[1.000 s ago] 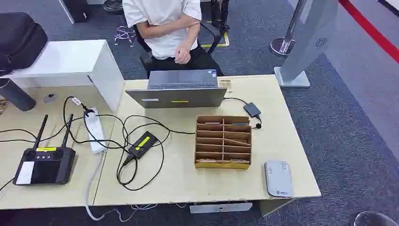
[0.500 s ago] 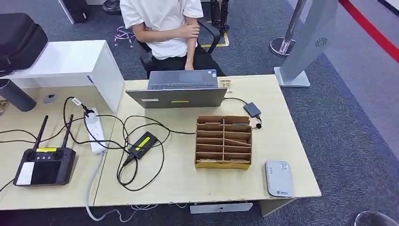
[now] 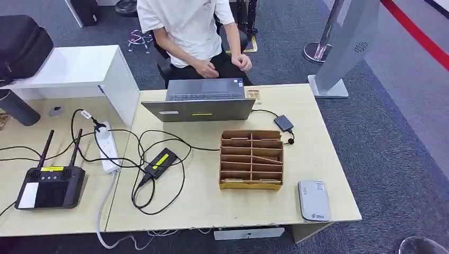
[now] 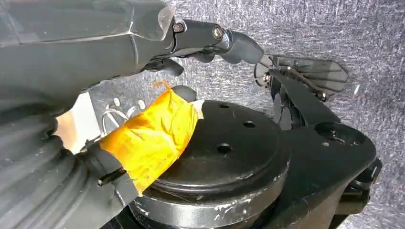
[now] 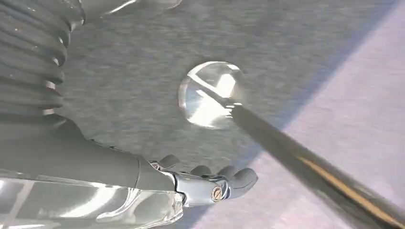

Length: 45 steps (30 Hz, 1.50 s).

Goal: Pass the card to the sensor for recognition and then transmit it.

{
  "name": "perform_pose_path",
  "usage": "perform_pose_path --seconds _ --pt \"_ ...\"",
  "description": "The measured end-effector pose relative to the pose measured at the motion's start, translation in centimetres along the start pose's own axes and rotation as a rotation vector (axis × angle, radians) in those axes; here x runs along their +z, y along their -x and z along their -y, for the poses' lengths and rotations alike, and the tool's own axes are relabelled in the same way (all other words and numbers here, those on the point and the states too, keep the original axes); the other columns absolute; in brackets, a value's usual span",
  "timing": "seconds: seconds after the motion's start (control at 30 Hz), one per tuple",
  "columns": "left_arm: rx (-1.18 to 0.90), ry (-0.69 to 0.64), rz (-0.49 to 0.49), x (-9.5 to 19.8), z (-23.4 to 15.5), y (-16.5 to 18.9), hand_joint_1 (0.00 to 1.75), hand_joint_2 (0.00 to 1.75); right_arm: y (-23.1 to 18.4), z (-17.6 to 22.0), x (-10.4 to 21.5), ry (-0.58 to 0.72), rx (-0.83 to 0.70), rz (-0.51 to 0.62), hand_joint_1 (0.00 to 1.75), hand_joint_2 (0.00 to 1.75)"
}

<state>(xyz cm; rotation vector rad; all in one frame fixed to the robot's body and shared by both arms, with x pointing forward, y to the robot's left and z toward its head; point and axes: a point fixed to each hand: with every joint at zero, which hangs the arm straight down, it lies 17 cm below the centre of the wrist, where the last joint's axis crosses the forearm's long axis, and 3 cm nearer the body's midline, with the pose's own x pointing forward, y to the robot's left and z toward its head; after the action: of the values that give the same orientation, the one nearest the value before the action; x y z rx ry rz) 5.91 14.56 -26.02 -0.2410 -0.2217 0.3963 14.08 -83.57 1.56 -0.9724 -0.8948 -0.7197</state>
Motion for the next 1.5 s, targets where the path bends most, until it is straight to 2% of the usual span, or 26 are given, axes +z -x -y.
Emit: perform_pose_path --seconds 0.13,0.17,0.37,0.4,0.47,0.57,0.77,0.93,1.1,1.27,1.5 --pt "-0.008 -0.004 -0.004 0.0 0.0 0.0 0.00 1.75 -5.9 0.9 -1.5 0.015 -0.030 0.107 0.00 1.75" --pt "-0.010 -0.008 -0.005 -0.1 0.0 -0.1 0.00 1.75 -7.6 0.8 -1.8 0.010 -0.029 0.143 0.00 0.00" --pt "-0.024 -0.022 -0.013 -0.2 -0.1 -0.2 0.00 1.75 -18.3 -0.3 -2.7 -0.019 -0.027 0.326 0.00 0.00" --pt "-0.024 -0.023 -0.014 -0.2 -0.1 -0.2 0.00 1.75 -19.2 -0.3 -2.7 -0.019 -0.031 0.342 0.00 1.75" --pt "-0.025 -0.024 -0.014 -0.2 -0.1 -0.2 0.00 1.75 -20.7 -0.5 -2.6 -0.023 -0.037 0.371 0.00 1.75" --pt "-0.028 -0.025 -0.014 -0.2 -0.1 -0.2 0.00 1.75 -24.1 -2.8 -1.9 -0.090 -0.006 0.450 0.00 1.75" --pt "-0.030 -0.029 -0.015 -0.3 0.2 -0.4 0.00 1.75 -34.7 -11.6 2.1 -0.298 0.027 0.632 0.00 1.75" --pt "-0.032 -0.023 -0.018 -0.3 0.4 -0.5 0.00 1.75 -41.5 -21.8 9.1 -0.462 0.145 0.823 0.00 1.75" --pt "-0.044 -0.018 -0.018 -0.3 0.5 -0.5 0.00 1.75 -44.8 -31.7 17.8 -0.616 0.259 0.992 0.00 1.75" --pt "-0.062 -0.015 -0.020 -0.3 0.6 -0.5 0.00 1.75 -44.9 -40.8 28.1 -0.756 0.362 1.162 0.00 1.75" --pt "-0.094 -0.013 -0.023 -0.3 0.6 -0.5 0.00 1.75 -42.4 -48.2 38.9 -0.904 0.421 1.297 0.00 1.75"
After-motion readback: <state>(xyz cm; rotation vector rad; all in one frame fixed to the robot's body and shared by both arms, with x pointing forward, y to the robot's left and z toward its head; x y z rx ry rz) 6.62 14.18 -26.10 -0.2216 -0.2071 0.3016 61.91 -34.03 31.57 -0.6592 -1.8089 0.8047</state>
